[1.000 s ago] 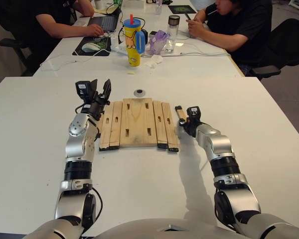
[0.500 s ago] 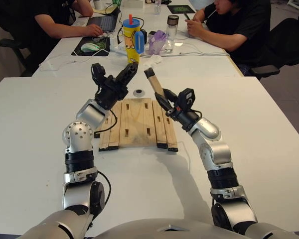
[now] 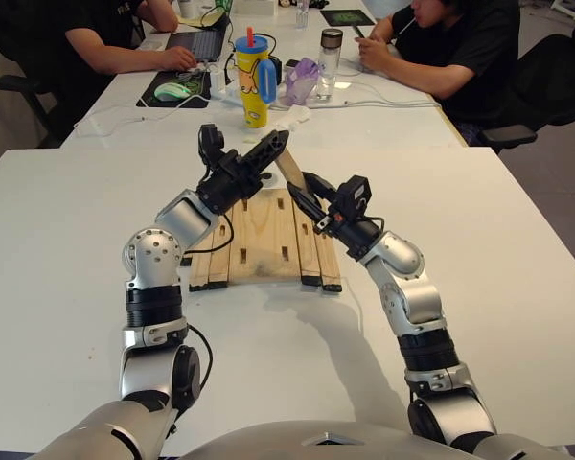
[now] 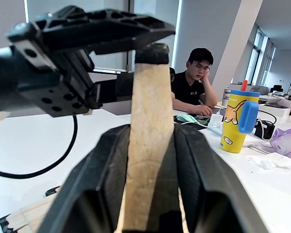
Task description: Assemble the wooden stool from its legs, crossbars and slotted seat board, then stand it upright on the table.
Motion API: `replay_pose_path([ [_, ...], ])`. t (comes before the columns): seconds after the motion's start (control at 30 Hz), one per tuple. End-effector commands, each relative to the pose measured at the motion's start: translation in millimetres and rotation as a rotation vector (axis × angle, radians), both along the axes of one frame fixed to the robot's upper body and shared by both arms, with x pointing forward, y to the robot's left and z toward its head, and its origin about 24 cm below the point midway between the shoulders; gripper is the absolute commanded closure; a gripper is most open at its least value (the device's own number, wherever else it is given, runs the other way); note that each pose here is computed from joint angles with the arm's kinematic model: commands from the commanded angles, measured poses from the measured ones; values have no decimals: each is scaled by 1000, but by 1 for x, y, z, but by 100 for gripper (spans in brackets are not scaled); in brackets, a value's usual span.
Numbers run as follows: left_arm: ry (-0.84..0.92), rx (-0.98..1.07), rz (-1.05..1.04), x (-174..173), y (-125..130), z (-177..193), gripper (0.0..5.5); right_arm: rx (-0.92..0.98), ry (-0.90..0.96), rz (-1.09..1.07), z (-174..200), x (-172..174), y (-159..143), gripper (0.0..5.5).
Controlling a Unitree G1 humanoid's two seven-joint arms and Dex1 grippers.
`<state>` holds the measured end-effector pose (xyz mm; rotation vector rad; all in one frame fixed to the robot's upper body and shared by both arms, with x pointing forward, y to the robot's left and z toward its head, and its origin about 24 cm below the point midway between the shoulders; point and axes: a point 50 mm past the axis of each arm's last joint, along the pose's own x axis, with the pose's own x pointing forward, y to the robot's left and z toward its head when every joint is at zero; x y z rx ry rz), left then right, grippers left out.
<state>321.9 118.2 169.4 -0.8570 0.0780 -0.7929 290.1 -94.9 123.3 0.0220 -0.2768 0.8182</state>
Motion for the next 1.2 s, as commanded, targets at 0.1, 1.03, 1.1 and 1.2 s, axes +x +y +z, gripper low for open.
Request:
replay_pose_path([
  [0.1, 3, 38, -21, -2, -1, 2, 405, -17, -22, 3, 1, -3, 0, 419],
  [1.03, -32, 315, 681, -30, 79, -29, 507, -53, 191, -283, -26, 14, -42, 254],
  [1.1, 23, 340, 721, -38, 78, -45, 507, -50, 219, -327, -28, 18, -46, 254],
  [1.2, 80, 330, 745, -38, 74, -60, 507, -10, 263, -354, -29, 20, -47, 254],
])
